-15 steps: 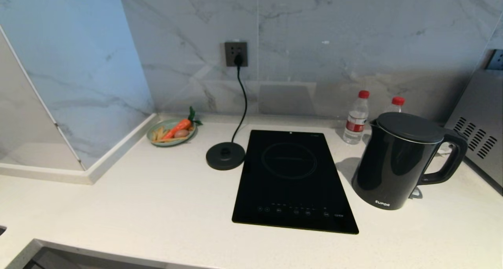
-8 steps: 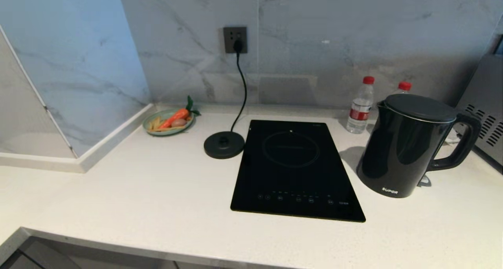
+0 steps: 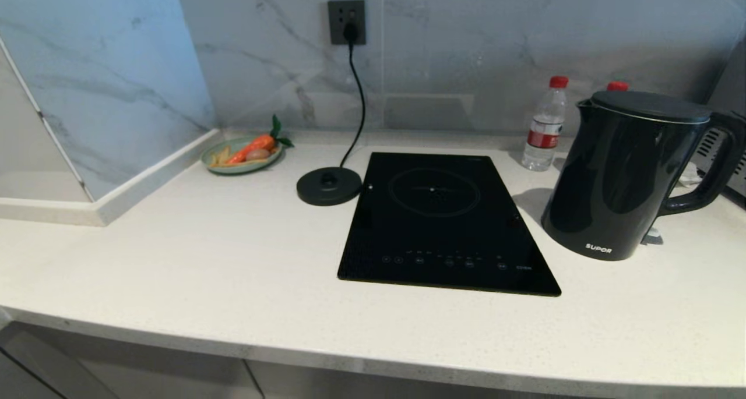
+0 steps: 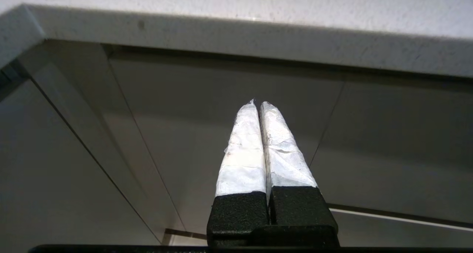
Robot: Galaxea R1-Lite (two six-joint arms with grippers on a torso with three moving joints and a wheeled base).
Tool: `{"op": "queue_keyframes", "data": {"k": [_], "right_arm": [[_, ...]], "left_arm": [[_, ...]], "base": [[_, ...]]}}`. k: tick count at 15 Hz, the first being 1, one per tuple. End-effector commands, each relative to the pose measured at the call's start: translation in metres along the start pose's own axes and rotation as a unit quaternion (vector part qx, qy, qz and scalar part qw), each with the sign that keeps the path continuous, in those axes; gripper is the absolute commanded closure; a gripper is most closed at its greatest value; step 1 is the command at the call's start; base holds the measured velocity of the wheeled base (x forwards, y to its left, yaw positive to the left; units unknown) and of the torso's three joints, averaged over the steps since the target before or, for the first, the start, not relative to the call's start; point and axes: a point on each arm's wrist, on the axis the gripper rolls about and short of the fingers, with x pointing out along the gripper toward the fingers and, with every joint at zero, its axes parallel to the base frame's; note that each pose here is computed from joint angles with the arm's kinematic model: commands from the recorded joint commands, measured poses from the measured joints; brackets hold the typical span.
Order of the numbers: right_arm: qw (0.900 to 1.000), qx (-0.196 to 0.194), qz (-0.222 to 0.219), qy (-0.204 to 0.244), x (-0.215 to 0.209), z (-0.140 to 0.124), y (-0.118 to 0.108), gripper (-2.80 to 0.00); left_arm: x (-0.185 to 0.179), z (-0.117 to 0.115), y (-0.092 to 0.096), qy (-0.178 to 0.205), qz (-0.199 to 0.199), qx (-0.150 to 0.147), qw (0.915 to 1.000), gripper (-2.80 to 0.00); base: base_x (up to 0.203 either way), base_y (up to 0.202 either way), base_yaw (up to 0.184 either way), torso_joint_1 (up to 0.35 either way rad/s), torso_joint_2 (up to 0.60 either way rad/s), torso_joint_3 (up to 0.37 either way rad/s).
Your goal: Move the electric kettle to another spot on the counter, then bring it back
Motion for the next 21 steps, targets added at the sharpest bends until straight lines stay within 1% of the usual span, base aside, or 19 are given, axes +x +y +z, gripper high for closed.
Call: {"op": "queue_keyframes", "data": {"k": [1, 5, 7, 21], "right_arm": [[1.000, 0.000, 0.000, 0.000, 0.0000, 0.0000, 0.0000, 0.00], [1.000, -0.001, 0.000, -0.001, -0.0001, 0.0000, 0.0000, 0.00], [1.000, -0.002, 0.000, -0.001, -0.0001, 0.0000, 0.0000, 0.00], [1.000, -0.002, 0.000, -0.005, -0.0001, 0.0009, 0.0000, 0.00]], "left_arm": [[-0.0001, 0.0000, 0.0000, 0.000, 0.000, 0.000, 1.0000, 0.00], [0.0000, 0.0001, 0.0000, 0.000, 0.000, 0.000, 1.0000, 0.00], [-0.0001, 0.0000, 0.0000, 0.000, 0.000, 0.000, 1.0000, 0.00], [0.0000, 0.0001, 0.0000, 0.001, 0.000, -0.002, 1.0000, 0.00]], "base": [[0.000, 0.000, 0.000, -0.114, 0.49, 0.383], [0.000, 0.000, 0.000, -0.086, 0.47, 0.372], [0.000, 0.000, 0.000, -0.029, 0.18, 0.153], [0.000, 0.000, 0.000, -0.001, 0.01, 0.009]]}}
